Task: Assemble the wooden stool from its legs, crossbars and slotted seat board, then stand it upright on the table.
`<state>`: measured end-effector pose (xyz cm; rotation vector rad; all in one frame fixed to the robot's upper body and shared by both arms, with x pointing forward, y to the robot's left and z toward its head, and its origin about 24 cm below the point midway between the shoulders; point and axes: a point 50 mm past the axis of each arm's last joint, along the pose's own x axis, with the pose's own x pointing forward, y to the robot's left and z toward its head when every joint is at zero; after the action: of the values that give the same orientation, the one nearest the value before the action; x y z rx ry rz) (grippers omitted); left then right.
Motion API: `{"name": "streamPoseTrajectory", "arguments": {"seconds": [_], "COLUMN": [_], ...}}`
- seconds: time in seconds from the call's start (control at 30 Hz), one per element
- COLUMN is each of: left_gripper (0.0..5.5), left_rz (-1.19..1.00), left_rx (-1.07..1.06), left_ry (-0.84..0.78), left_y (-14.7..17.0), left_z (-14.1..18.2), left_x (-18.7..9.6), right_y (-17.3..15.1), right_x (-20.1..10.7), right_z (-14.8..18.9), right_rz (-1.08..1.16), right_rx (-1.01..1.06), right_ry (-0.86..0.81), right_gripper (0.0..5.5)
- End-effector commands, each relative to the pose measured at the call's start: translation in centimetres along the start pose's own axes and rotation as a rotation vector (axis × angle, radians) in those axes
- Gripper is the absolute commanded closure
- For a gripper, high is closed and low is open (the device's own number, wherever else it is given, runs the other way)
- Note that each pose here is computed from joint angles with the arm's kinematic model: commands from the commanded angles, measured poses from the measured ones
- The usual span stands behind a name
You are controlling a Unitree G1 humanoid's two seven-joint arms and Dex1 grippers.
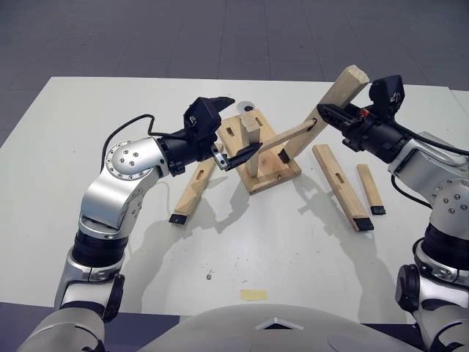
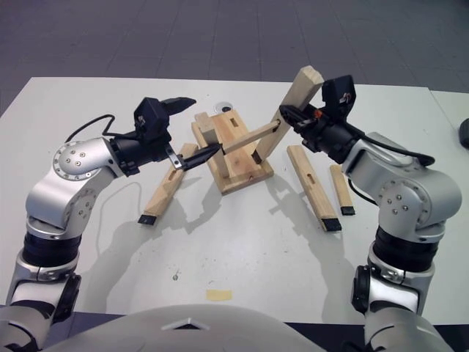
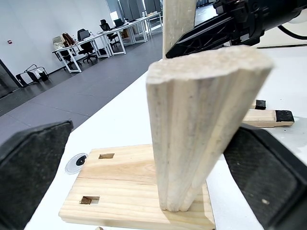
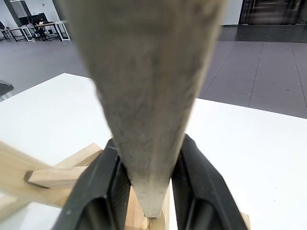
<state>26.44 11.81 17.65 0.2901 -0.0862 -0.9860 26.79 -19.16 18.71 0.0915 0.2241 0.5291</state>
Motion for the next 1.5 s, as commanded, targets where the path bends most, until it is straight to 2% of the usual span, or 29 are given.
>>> {"name": "streamPoseTrajectory", "arguments": {"seconds": [0.03,0.3,0.5,0.77,0.87,0.97,1.17,1.3,1.33,1.5], "left_gripper": [0.1,0.1,0.1,0.1,0.1,0.1,0.1,0.1,0.1,0.1], "left_rz": [-0.001,-0.009,-0.003,-0.004,-0.002,-0.006,0.016,0.014,0.011,0.051], "left_rx": [0.019,0.016,0.021,0.015,0.012,0.005,-0.003,-0.002,-0.011,-0.051], "left_ry": [0.002,0.009,0.004,0.006,0.004,-0.003,0.004,0.0,-0.007,-0.067], "left_y": [0.1,-0.2,-0.3,-0.8,-0.9,-1.2,-0.8,-0.5,-0.4,0.8], "left_z": [0.2,-0.2,-0.3,-0.5,-0.6,-0.5,-0.8,-0.6,-0.5,0.6], "left_x": [0.3,0.7,1.0,1.3,1.4,1.6,1.4,1.3,1.3,0.4], "right_y": [-0.3,-0.6,-0.1,-0.6,-0.5,-0.1,0.2,0.4,0.3,0.0], "right_x": [0.3,0.3,1.0,1.4,1.7,2.0,2.2,2.1,2.0,1.5], "right_z": [-1.6,-2.7,-5.5,-8.3,-8.8,-8.3,-4.4,-3.2,-3.2,-1.6], "right_rz": [-0.018,-0.073,-0.105,-0.158,-0.145,-0.124,-0.102,-0.105,-0.118,-0.172], "right_rx": [0.09,0.168,0.208,0.0,0.009,0.042,0.031,-0.001,-0.009,-0.04], "right_ry": [0.057,0.107,0.207,0.326,0.328,0.283,0.094,0.046,0.041,-0.033], "right_gripper": [4.49,4.49,4.49,4.49,4.46,4.46,4.46,4.46,4.09,3.36]}}
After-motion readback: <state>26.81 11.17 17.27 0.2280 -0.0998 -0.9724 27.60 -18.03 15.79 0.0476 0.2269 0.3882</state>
